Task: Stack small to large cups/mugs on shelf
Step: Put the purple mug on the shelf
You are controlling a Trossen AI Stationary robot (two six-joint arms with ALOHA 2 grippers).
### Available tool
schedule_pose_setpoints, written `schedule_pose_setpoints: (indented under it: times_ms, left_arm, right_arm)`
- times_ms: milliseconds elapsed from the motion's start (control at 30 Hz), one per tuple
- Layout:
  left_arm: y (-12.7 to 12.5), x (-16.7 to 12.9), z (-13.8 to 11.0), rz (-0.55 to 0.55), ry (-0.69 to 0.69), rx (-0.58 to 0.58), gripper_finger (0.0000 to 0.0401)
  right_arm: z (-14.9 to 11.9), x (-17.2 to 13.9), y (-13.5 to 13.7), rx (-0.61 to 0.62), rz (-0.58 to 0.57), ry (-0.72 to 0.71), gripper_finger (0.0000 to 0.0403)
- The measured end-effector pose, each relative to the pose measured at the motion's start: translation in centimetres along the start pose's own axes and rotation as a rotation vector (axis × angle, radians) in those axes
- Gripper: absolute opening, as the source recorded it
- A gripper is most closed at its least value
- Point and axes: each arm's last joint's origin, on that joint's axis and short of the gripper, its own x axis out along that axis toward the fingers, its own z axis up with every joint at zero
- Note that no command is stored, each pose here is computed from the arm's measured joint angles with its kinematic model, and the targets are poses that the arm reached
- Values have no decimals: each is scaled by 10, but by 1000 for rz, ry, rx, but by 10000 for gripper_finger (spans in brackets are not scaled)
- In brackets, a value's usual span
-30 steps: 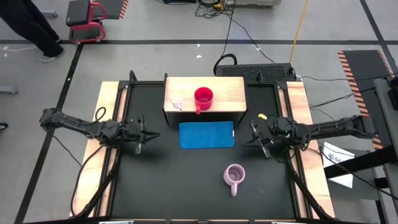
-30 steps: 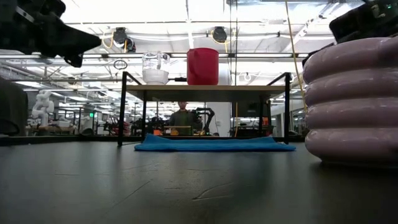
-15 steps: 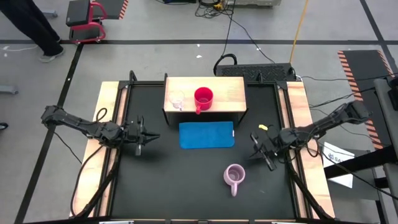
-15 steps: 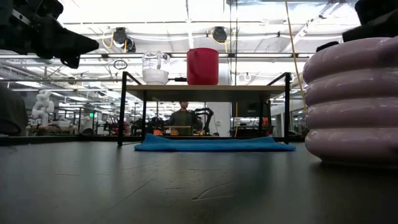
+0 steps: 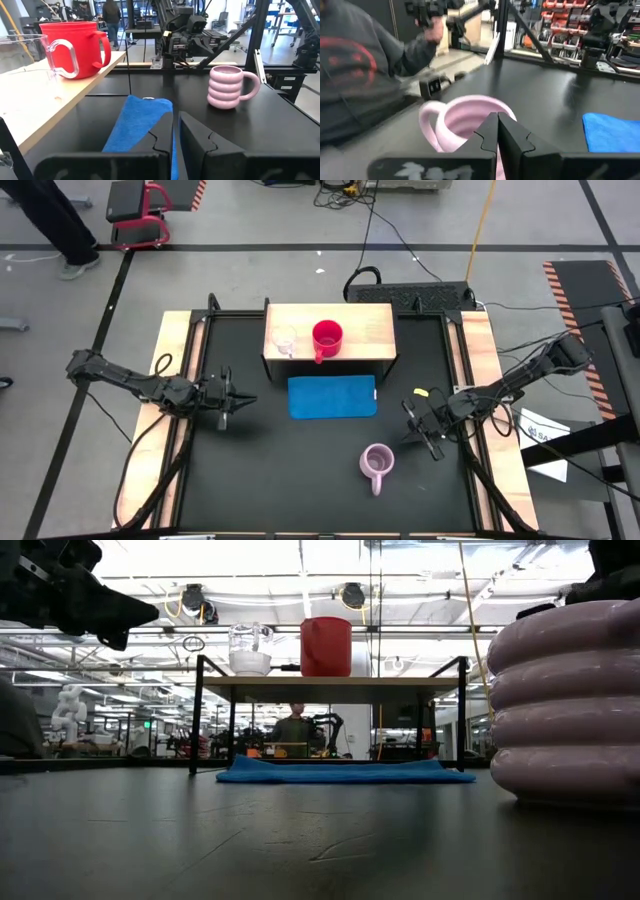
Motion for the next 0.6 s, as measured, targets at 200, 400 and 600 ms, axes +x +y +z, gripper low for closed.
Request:
schedule_pose_setpoints:
  times_ms: [200, 400, 600]
  left_arm:
    - [0, 0, -3, -4, 32, 3, 31]
    - [1, 0, 0, 38, 3, 52, 31]
    - [4, -2, 2, 115, -10, 123, 31]
  right_arm:
    - [4, 0, 0, 55, -1, -44, 0]
    - [23, -3, 0, -130, -27, -216, 0]
    - [19, -9, -5, -161, -115, -129, 0]
